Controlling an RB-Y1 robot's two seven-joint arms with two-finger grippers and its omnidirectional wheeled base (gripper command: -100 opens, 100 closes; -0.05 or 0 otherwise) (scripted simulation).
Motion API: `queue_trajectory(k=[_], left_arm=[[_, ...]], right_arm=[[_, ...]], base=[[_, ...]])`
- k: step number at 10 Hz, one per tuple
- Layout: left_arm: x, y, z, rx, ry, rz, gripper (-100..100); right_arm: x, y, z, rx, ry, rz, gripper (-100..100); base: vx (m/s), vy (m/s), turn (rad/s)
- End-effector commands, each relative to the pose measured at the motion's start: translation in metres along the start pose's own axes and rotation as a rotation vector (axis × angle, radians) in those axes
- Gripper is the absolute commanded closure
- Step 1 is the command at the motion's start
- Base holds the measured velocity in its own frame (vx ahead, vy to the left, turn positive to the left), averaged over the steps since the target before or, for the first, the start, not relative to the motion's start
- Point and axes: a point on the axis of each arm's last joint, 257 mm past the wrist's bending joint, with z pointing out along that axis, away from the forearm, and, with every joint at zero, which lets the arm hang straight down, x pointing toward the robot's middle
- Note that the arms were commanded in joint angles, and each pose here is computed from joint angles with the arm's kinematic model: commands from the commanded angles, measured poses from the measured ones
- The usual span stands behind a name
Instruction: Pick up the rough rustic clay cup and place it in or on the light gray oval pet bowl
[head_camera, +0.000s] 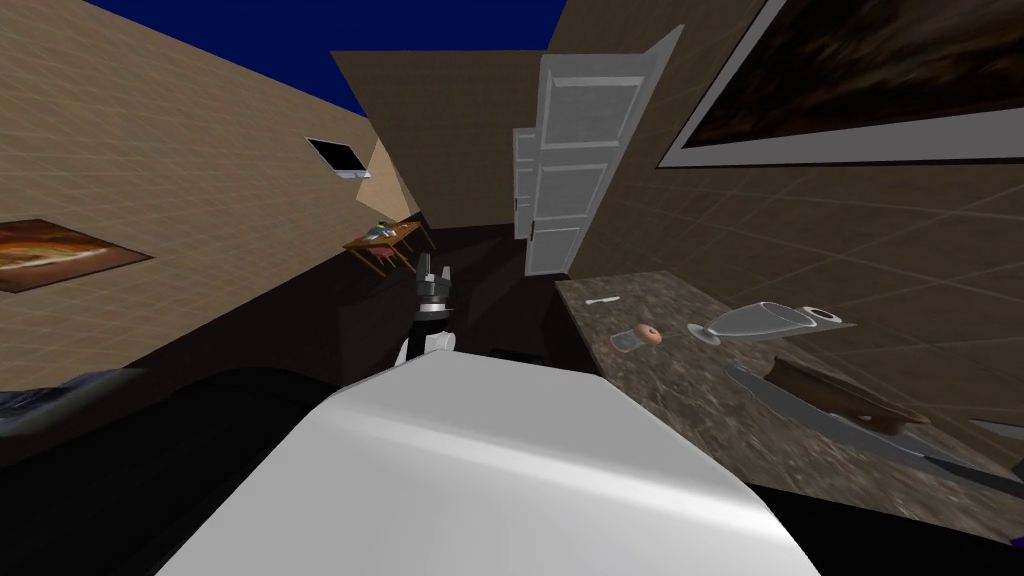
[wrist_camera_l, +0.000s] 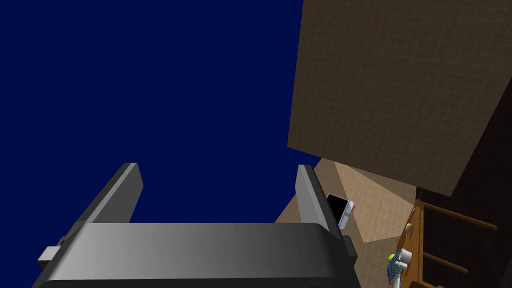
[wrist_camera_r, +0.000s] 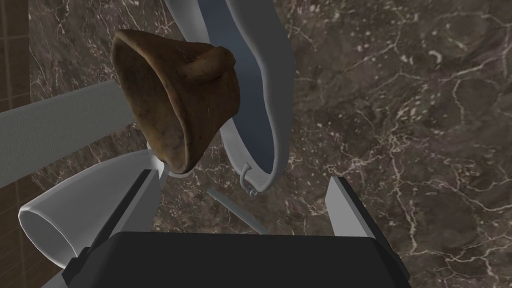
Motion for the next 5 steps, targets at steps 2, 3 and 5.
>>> queue_trajectory(k=[2, 3, 5], left_arm=[[0.0, 0.0, 0.0, 0.0, 0.0, 0.0, 0], [0.0, 0.0, 0.0, 0.0, 0.0, 0.0, 0], [0.0, 0.0, 0.0, 0.0, 0.0, 0.0, 0]], right_arm=[[0.001, -0.004, -0.005, 0.018, -0.009, 0.046, -100], [0.02, 0.005, -0.012, -0.007, 0.047, 0.046, -100], [0.032, 0.007, -0.02, 0.004, 0.069, 0.098, -100]], base=[[-0.062, -0.009, 0.104], [-0.072, -0.01, 0.248], [-0.095, -0.02, 0.206]])
